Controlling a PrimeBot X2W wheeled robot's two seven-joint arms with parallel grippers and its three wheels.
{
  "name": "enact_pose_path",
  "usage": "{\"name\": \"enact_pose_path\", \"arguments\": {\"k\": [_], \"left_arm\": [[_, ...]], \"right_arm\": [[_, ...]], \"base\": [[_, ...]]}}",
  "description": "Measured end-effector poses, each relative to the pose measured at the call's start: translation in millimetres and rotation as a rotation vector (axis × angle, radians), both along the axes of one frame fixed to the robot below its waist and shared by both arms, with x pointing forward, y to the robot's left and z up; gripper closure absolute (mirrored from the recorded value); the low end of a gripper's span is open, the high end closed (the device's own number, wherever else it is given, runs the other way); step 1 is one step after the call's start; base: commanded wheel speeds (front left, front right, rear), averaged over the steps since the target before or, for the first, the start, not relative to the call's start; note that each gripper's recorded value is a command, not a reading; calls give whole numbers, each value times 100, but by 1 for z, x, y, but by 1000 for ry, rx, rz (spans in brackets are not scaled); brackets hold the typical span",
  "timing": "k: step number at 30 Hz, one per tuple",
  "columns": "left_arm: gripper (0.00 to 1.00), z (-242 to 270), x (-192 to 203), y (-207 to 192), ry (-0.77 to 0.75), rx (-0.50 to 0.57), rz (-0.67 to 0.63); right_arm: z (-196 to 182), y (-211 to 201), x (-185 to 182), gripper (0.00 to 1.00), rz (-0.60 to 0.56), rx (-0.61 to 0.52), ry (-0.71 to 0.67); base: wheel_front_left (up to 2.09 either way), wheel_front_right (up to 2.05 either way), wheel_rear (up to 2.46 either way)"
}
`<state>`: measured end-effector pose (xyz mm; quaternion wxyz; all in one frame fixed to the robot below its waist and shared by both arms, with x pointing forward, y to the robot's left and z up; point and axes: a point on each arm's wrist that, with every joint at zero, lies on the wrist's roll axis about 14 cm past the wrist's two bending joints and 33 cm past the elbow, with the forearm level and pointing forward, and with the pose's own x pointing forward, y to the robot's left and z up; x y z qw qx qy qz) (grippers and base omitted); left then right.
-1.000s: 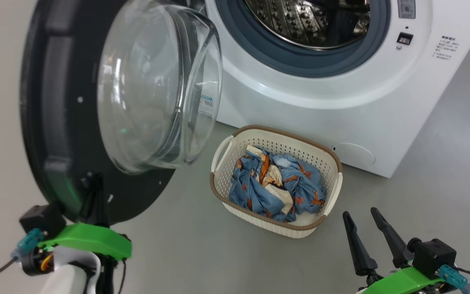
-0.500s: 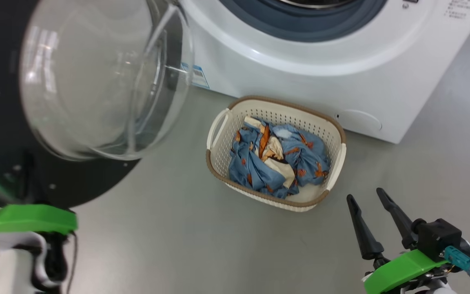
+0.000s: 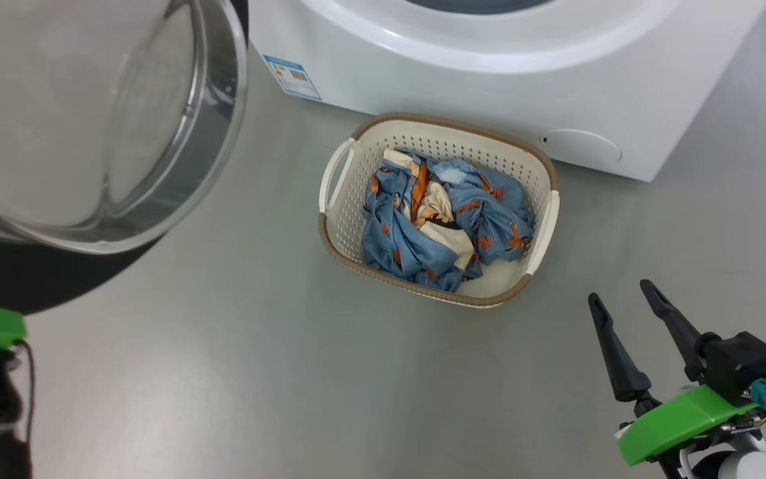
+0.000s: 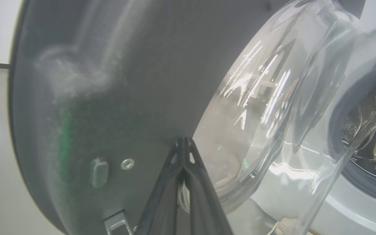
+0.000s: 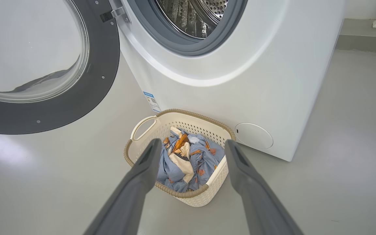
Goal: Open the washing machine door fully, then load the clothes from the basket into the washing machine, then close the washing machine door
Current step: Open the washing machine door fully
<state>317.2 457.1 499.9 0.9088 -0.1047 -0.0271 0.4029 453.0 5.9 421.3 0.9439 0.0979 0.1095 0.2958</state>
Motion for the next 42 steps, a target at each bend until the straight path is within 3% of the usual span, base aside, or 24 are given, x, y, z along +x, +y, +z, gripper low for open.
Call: {"name": "enact_pose_path", "arguments": {"k": [12, 24, 34, 42], "left_arm": [[100, 4, -7, 42, 12, 9, 121], [100, 7, -13, 48, 31, 29, 135], [100, 19, -5, 24, -26, 52, 37], [100, 21, 6, -10, -24, 88, -113]], "right_arm": [[-10, -8, 8, 0, 1, -32, 17], [-6, -7, 10, 0, 5, -34, 10], [14, -5, 4, 0, -21, 1, -35], [32, -16, -1, 0, -79, 27, -80]], "base": [[0, 0, 0], [0, 0, 0], [0, 0, 0], [0, 0, 0]]}}
